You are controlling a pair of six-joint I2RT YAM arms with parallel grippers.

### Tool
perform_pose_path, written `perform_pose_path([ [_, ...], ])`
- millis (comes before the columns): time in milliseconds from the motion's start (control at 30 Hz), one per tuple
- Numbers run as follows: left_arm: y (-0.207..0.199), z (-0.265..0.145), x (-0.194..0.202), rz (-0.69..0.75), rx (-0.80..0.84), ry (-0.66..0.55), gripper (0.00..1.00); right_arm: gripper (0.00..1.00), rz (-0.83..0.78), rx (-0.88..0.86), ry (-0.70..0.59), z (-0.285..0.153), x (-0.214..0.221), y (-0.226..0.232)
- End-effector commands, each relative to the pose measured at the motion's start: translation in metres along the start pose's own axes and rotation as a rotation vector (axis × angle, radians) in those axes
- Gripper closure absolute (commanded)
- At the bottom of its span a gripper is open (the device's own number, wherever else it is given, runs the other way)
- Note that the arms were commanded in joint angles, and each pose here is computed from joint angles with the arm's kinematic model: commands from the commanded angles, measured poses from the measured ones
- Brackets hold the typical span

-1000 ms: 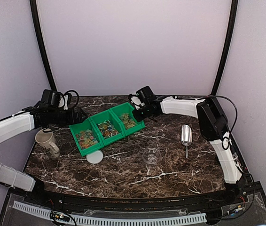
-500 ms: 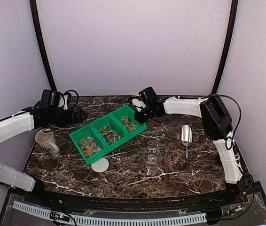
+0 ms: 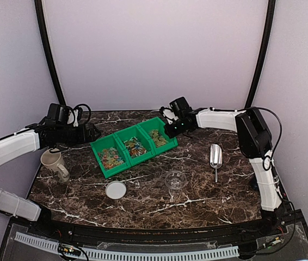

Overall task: Pack the candies
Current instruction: Move the plate to the center of the board.

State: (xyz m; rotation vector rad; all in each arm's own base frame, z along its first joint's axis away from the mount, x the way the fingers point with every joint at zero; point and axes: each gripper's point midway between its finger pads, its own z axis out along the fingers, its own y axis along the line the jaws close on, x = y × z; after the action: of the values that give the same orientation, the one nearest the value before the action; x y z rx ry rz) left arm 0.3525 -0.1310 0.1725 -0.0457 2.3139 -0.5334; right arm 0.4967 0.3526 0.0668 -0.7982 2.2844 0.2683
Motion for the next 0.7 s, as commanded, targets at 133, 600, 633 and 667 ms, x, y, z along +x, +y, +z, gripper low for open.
perform_pose_path([
  [133,-0.001,-0.006,-0.003,-0.006,0.014,-0.023,0.01,0.95,-0.041,0.149,0.138,-0.014,0.043,-0.063],
  [600,-0.002,-0.004,-0.001,-0.01,0.02,-0.016,0.01,0.82,-0.104,0.269,0.155,-0.04,0.043,-0.104],
  [633,-0.002,-0.004,-0.001,-0.011,0.02,-0.016,0.01,0.77,-0.097,0.269,0.144,-0.043,0.04,-0.105],
  [667,-0.001,-0.004,-0.001,-0.011,0.02,-0.015,0.01,0.72,-0.09,0.27,0.131,-0.045,0.037,-0.105],
])
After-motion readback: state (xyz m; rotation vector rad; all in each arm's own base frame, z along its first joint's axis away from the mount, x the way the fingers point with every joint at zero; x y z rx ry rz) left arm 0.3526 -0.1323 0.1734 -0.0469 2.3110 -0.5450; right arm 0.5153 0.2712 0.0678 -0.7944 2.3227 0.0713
